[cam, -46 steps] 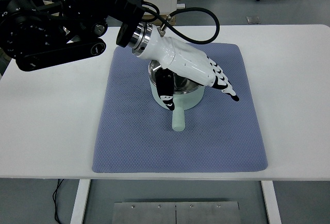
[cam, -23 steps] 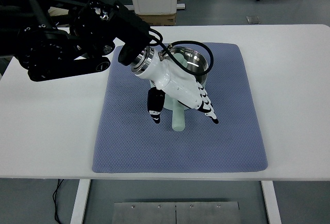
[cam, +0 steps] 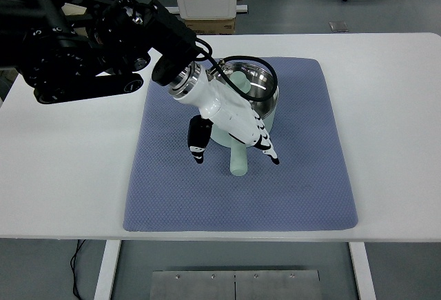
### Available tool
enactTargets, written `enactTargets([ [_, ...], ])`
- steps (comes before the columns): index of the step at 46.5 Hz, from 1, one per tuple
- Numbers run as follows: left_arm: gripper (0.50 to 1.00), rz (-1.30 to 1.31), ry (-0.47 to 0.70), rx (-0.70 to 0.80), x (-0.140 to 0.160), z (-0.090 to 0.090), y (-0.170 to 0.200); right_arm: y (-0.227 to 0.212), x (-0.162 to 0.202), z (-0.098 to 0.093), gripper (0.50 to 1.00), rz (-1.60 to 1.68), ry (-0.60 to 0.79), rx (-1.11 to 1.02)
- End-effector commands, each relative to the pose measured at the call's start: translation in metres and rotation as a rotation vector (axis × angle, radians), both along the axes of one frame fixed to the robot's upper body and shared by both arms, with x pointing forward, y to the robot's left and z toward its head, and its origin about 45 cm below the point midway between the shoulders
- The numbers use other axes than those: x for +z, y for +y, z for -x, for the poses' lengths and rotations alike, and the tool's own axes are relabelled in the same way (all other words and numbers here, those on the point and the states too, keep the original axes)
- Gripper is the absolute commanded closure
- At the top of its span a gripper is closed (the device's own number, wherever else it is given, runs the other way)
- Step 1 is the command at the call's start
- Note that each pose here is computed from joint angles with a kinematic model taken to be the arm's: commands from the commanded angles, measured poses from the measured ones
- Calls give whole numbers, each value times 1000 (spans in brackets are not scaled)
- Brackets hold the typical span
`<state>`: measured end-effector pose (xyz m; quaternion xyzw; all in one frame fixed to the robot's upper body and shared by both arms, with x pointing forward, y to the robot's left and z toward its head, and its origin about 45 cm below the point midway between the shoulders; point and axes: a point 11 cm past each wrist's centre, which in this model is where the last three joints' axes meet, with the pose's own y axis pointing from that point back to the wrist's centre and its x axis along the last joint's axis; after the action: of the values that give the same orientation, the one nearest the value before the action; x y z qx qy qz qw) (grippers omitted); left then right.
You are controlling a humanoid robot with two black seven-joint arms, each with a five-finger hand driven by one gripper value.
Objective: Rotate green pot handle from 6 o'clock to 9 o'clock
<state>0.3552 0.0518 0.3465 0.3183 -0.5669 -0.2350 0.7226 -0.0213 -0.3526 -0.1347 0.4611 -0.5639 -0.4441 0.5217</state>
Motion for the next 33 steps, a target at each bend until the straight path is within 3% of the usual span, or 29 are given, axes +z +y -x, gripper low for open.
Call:
enactTargets([
  [1, 500, 15, 22, 15, 1, 1, -2, 0, 0, 0, 500, 0, 0, 1],
  [33, 500, -88, 30, -54, -25, 13, -14, 0, 0, 0, 500, 0, 0, 0],
])
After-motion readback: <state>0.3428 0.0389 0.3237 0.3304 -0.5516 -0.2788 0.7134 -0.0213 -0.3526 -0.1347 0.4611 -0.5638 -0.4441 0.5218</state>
